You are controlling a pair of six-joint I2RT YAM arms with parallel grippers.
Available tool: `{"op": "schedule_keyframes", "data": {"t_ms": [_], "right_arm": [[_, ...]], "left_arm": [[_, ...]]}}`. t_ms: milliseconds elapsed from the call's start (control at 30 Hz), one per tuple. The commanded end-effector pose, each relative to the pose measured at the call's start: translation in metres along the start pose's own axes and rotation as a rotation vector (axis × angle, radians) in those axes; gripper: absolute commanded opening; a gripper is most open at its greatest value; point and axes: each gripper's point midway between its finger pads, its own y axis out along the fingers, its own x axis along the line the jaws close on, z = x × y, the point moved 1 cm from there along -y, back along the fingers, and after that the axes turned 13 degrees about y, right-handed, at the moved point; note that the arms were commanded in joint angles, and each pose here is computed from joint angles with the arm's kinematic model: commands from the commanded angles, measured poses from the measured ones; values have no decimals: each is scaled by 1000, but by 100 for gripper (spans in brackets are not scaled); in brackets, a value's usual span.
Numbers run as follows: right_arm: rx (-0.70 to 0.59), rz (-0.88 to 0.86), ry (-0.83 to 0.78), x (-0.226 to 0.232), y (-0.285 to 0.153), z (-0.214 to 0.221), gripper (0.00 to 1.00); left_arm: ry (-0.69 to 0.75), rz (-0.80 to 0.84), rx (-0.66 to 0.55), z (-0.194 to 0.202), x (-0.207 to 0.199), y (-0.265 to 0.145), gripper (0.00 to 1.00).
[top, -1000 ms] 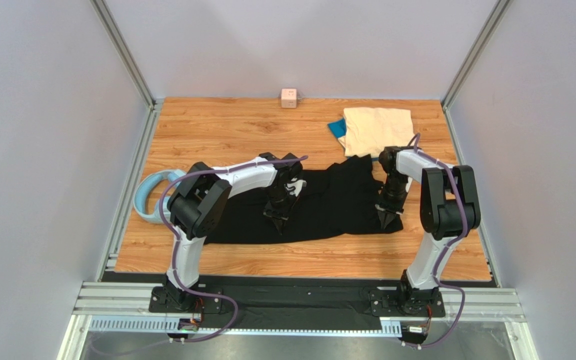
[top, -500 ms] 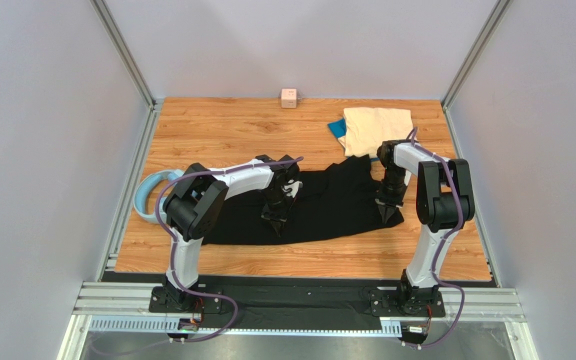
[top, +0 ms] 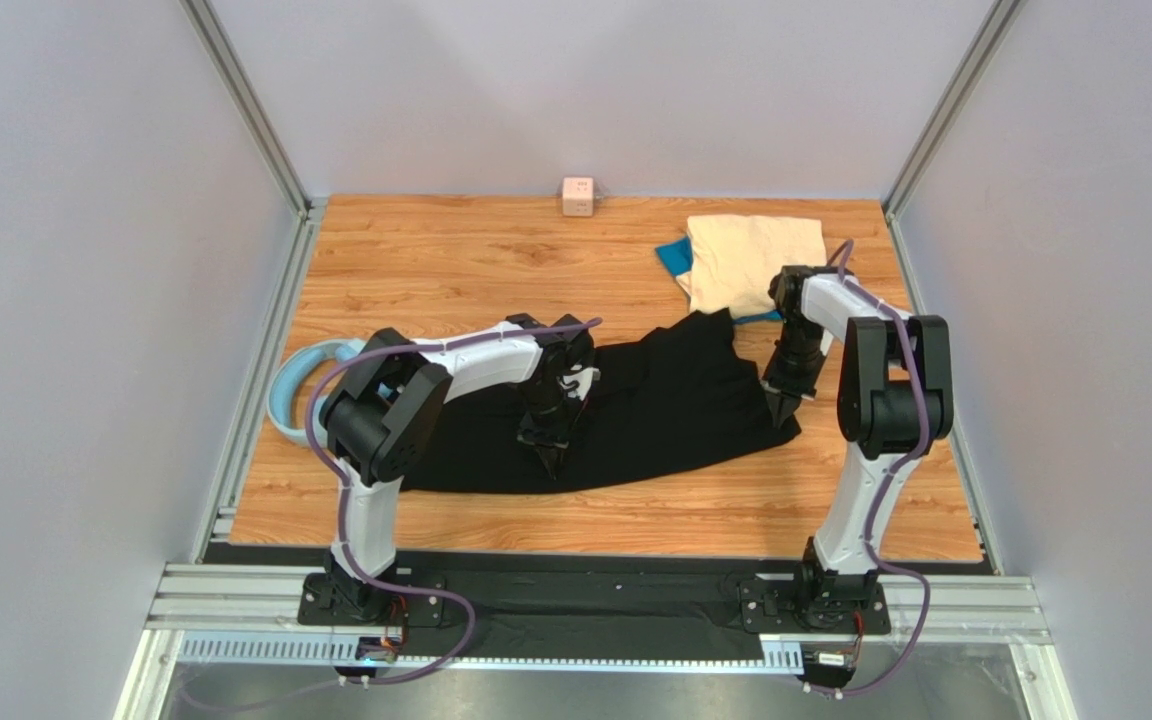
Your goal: Fold and stack the t-shirts
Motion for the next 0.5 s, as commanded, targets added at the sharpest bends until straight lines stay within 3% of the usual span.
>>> {"op": "schedule_keyframes", "data": {"t_ms": [0,267,433,467], "right_arm": [[-138,-108,5,0,-54,-18,5],[-255,-427,-17,37,-153,-34,10],[-243,-465,-70,87,-153,-64,10],[-251,-480,-93,98,-156,-68,10]], "left_arm": [[26,-107,17,-5,18,-3,6],[21,-146,-269,-89,13,-77,10],[9,-154,-376,-143,27,-104,10],[7,-155,-348,-150,33,-93,10]]}}
